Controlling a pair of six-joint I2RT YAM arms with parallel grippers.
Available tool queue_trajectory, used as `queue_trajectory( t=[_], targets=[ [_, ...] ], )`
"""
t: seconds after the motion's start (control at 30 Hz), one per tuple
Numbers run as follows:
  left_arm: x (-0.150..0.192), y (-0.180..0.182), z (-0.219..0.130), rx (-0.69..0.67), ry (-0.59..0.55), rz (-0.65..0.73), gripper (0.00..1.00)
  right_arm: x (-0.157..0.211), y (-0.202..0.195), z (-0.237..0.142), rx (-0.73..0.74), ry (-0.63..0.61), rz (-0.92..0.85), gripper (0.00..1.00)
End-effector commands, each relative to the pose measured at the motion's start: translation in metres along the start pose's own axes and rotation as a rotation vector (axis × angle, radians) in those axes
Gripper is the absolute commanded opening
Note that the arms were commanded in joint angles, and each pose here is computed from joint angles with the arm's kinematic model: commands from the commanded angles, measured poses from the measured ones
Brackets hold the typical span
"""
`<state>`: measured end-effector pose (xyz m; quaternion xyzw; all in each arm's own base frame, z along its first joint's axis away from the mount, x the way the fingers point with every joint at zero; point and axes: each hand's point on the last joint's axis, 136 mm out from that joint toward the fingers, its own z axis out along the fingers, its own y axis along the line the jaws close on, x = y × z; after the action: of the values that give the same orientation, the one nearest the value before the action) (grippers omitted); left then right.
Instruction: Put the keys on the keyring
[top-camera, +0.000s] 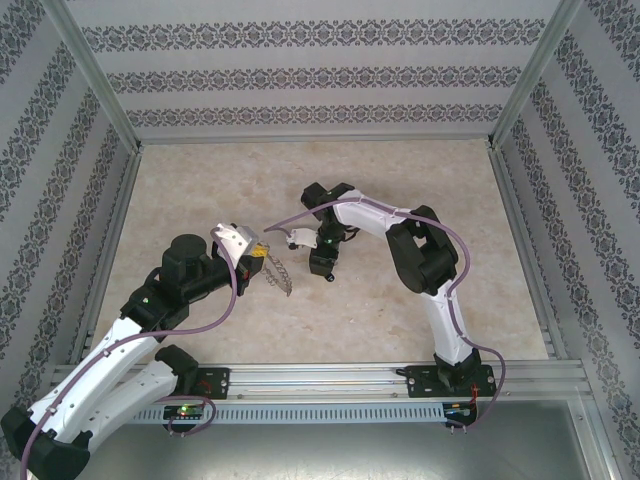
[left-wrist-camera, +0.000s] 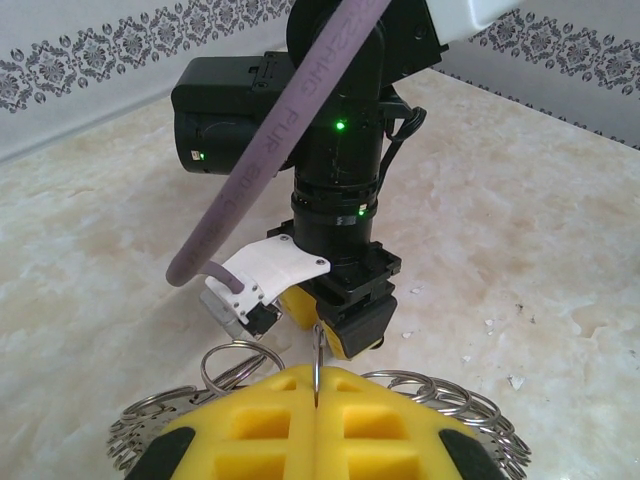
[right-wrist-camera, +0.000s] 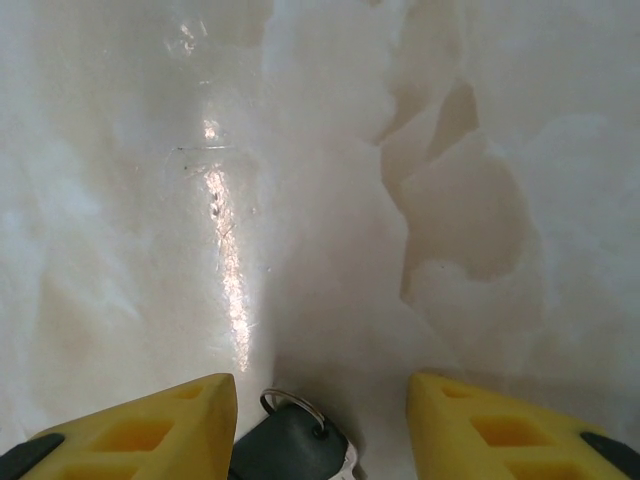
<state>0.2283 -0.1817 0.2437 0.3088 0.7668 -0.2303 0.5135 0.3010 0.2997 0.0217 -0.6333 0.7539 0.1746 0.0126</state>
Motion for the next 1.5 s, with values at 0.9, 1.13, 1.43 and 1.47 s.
queue_trajectory(
  t=[0.9,1.13,1.43,1.47],
  targets=[
    [-0.021,0.003,-0.011,-0.020,-0.051,0.023,0.00,0.019,0.017,0.017,-0.036,0.127,-0.084,0.20],
    [-0.020,0.003,-0.012,-0.026,-0.052,0.025,0.00,0.015,0.017,0.007,-0.036,0.089,-0.063,0.02],
    [-0.020,0.004,-0.012,-0.027,-0.050,0.022,0.00,0.013,0.015,-0.019,-0.018,-0.005,0.007,0.00],
    [-0.020,0.003,-0.012,-0.027,-0.050,0.023,0.00,0.013,0.014,-0.021,-0.009,-0.012,0.022,0.00]
  ],
)
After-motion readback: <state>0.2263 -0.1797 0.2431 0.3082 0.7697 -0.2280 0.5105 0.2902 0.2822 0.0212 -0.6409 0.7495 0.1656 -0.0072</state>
